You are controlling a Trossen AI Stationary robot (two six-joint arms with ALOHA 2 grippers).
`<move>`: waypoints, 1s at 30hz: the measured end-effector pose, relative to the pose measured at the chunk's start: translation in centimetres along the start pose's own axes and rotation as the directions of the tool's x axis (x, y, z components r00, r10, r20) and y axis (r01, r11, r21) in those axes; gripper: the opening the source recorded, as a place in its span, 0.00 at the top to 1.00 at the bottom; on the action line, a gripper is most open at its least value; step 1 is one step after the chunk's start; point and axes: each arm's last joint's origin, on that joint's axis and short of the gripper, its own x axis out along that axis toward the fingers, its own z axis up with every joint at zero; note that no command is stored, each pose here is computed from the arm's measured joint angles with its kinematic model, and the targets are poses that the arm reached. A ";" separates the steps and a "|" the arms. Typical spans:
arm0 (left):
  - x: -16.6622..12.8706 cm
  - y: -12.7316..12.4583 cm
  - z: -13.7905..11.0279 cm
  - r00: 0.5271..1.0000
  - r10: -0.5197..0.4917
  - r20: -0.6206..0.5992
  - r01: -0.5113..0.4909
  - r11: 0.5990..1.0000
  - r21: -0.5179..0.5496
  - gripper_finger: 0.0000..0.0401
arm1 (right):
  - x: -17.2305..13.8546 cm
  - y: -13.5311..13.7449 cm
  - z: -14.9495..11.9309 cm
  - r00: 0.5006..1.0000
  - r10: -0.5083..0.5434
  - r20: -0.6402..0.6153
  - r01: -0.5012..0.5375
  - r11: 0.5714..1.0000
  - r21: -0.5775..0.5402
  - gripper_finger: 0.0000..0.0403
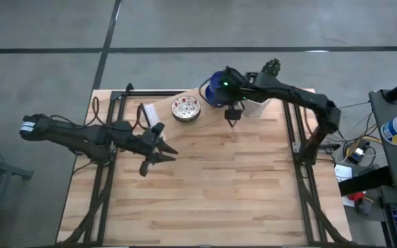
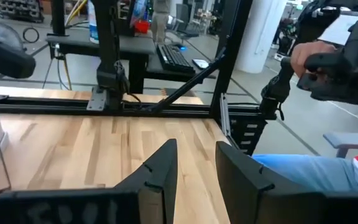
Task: Pick & Place Mini bowls
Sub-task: Stack the blue bowl on top of the blue bowls on the shelf
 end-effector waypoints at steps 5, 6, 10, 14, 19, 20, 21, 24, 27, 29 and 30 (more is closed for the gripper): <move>-1.0 0.0 -0.9 1.000 0.007 0.027 -0.006 1.000 -0.030 0.74 | 1.9 -1.0 0.8 0.997 0.041 -0.063 -0.042 0.999 -0.016 0.98; -1.1 0.0 -1.1 1.000 0.007 0.031 -0.006 0.999 -0.036 0.74 | 2.2 -1.0 0.9 0.995 0.051 -0.082 -0.053 0.998 -0.019 0.98; -1.5 0.0 -1.4 0.999 0.006 0.039 -0.004 0.999 -0.046 0.74 | 2.5 -1.2 1.5 0.991 0.069 -0.112 -0.072 0.997 -0.031 0.98; -1.5 0.0 -1.4 0.999 0.006 0.041 -0.004 0.999 -0.046 0.74 | 2.7 -1.4 1.8 0.984 0.092 -0.154 -0.099 0.994 -0.042 0.98; -1.5 0.0 -1.3 0.999 0.006 0.043 -0.004 0.999 -0.053 0.74 | 2.8 -1.6 2.0 0.972 0.079 -0.219 -0.091 0.995 -0.046 0.98; -1.5 0.0 -1.3 0.999 0.006 0.042 -0.004 0.999 -0.054 0.74 | 3.0 -1.6 1.9 0.969 0.058 -0.242 -0.072 0.996 -0.052 0.98; -1.5 0.0 -1.4 0.999 0.006 0.042 -0.004 0.999 -0.054 0.74 | 3.2 -1.5 2.0 0.965 0.033 -0.261 -0.048 0.997 -0.052 0.98; -1.5 0.0 -1.4 0.999 0.006 0.042 -0.004 0.999 -0.055 0.74 | 3.4 -1.4 2.0 0.959 0.020 -0.282 -0.039 0.997 -0.062 0.98; -1.5 0.0 -1.4 0.999 0.007 0.042 -0.004 0.999 -0.055 0.74 | 3.1 -1.1 2.1 0.960 0.022 -0.278 -0.040 0.997 -0.059 0.97; -1.5 0.0 -1.4 0.999 0.006 0.042 -0.004 0.999 -0.054 0.74 | 3.0 -0.9 2.2 0.960 0.023 -0.278 -0.041 0.997 -0.059 0.94; -1.5 0.0 -1.4 0.999 0.006 0.042 -0.004 0.999 -0.053 0.74 | 2.9 -0.9 2.2 0.961 0.022 -0.276 -0.040 0.997 -0.060 0.92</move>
